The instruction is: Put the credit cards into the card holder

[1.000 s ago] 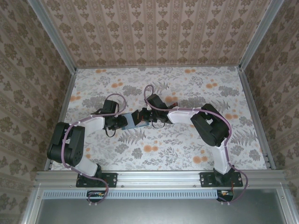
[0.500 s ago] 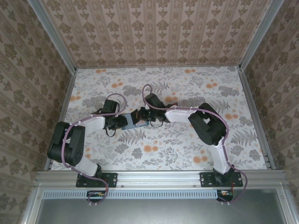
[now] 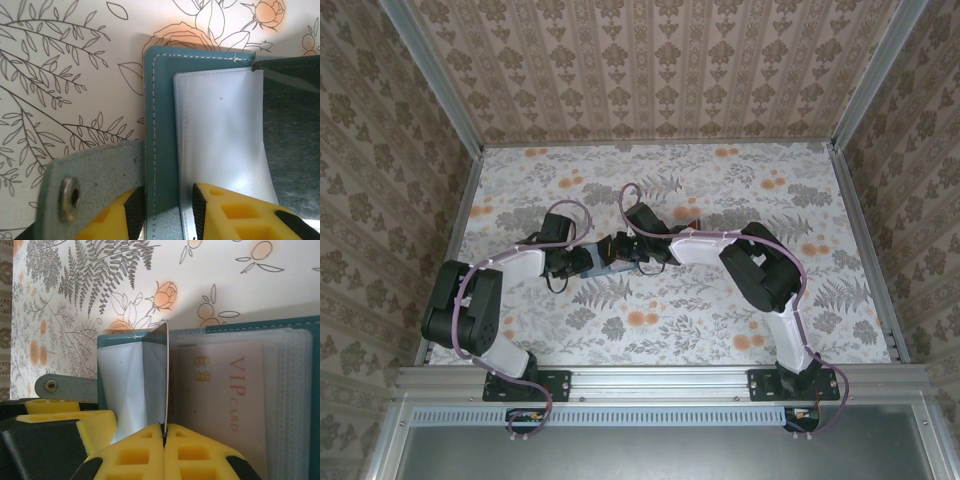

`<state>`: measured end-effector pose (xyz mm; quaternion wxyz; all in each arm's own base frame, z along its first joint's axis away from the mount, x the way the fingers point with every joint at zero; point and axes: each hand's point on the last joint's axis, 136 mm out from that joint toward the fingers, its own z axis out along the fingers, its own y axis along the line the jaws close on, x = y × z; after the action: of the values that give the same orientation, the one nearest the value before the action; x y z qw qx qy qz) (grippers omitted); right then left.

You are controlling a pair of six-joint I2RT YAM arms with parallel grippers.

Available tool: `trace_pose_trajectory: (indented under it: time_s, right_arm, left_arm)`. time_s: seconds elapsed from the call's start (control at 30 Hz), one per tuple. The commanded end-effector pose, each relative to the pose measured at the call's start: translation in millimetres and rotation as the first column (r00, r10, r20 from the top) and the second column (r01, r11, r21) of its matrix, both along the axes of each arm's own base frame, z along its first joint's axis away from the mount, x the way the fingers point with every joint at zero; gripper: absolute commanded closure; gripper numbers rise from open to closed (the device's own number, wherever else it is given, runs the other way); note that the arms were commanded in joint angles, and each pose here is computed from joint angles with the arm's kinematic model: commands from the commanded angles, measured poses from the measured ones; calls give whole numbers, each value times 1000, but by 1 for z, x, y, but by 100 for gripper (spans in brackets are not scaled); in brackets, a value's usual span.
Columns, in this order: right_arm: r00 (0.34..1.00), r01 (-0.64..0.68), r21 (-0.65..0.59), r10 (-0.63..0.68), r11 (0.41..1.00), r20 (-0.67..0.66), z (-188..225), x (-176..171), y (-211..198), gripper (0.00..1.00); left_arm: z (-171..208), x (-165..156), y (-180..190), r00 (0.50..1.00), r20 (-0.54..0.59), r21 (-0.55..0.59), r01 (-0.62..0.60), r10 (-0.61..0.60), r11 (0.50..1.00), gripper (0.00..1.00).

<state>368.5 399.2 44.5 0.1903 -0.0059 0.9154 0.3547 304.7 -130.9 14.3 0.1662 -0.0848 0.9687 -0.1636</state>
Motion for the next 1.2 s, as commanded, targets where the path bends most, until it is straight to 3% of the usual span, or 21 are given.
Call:
trace_pose_trajectory:
  time_s: [0.0, 0.67, 1.17]
  right_arm:
    - [998, 13, -89, -18, 996, -57, -23, -20, -20, 92]
    - [996, -29, -39, 25, 999, -87, -20, -22, -6, 92]
    - [994, -68, -68, 61, 995, -95, -26, -30, 5, 91]
  left_arm:
    - [-30, -8, -3, 999, -41, 35, 37, -36, 999, 64]
    - [-28, -8, -6, 998, -40, 35, 40, -39, 999, 64]
    - [-25, -6, -9, 998, -34, 34, 46, -45, 998, 64]
